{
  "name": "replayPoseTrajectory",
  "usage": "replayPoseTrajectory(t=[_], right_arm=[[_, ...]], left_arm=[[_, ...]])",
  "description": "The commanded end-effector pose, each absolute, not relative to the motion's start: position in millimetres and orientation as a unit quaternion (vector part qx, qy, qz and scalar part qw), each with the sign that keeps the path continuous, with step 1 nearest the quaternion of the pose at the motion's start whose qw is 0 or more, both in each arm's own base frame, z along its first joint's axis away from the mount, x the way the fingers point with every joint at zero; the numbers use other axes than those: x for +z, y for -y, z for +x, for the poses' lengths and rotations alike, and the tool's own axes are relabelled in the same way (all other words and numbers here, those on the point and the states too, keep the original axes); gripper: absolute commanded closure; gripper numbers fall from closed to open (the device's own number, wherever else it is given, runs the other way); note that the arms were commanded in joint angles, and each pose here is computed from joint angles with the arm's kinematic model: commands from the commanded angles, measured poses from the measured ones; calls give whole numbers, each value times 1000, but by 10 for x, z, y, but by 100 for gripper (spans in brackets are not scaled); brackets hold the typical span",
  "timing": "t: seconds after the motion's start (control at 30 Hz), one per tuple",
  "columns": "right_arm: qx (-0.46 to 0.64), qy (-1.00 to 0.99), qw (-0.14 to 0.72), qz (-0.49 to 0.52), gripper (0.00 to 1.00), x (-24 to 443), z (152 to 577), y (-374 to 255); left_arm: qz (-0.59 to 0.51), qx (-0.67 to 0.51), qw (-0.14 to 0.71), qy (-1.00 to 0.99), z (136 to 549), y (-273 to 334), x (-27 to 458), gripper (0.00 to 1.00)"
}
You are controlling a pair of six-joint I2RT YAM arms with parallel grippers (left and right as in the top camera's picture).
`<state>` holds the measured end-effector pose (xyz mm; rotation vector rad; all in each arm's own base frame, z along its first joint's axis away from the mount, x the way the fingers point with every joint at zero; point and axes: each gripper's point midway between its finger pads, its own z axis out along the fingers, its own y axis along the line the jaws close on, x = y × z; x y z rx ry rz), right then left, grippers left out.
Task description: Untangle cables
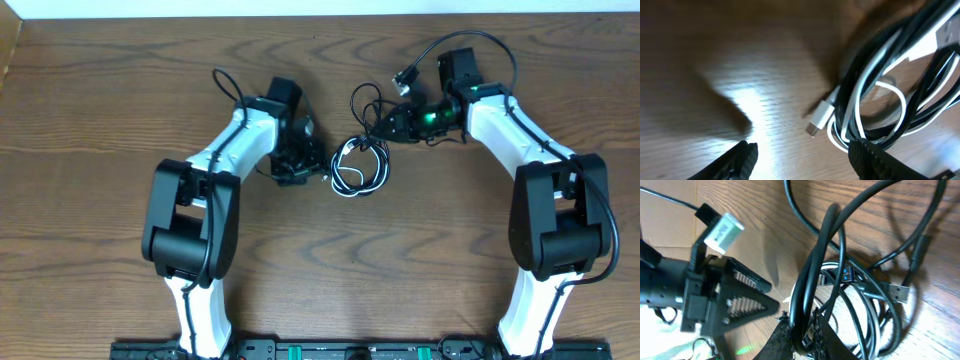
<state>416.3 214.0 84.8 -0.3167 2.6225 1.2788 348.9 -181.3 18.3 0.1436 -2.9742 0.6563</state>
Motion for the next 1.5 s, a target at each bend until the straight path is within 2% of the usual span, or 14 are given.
replayPoseTrajectory(t=[0.0, 0.1, 0.13, 0.27, 0.3, 0.43, 0.47, 0.67, 0.8, 0.9, 1.0, 1.23, 1.47], right_arm=[[435, -886, 107, -117, 78, 944, 4111, -2218], [433, -887, 108, -117, 66, 940, 4116, -2209], [428, -890, 109, -115, 64, 923, 4125, -2192], [414, -897, 105, -109, 57, 876, 4121, -2154], [414, -898, 103, -109, 56, 871, 4112, -2157], [414, -898, 99, -109, 58, 864, 4089, -2173], [414, -899, 96, -108, 59, 859, 4077, -2173], [442, -885, 95, -111, 53, 939, 4073, -2138], [473, -864, 112, -129, 56, 1044, 4097, -1985], [467, -862, 122, -155, 56, 1022, 4066, -1905], [451, -864, 128, -187, 56, 968, 4013, -1861], [407, -879, 121, -217, 56, 829, 3950, -1875], [316, -909, 115, -247, 58, 600, 3936, -1913]], left_arm=[[19, 206, 59, 977, 3384, 1950, -7, 34], [23, 199, 62, 978, 3372, 2006, -85, 34], [27, 192, 62, 979, 3372, 2007, -118, 35], [28, 187, 63, 980, 3366, 2010, -144, 58], [28, 187, 63, 980, 3366, 2010, -144, 60], [28, 187, 62, 980, 3367, 2009, -144, 62], [28, 188, 62, 980, 3367, 2010, -144, 65], [28, 187, 63, 980, 3364, 2008, -144, 65], [28, 187, 63, 980, 3365, 2009, -144, 66], [28, 188, 63, 980, 3366, 2010, -144, 71], [28, 187, 62, 980, 3367, 2009, -144, 77], [28, 187, 63, 980, 3366, 2009, -144, 77], [28, 188, 62, 980, 3367, 2010, -144, 77]])
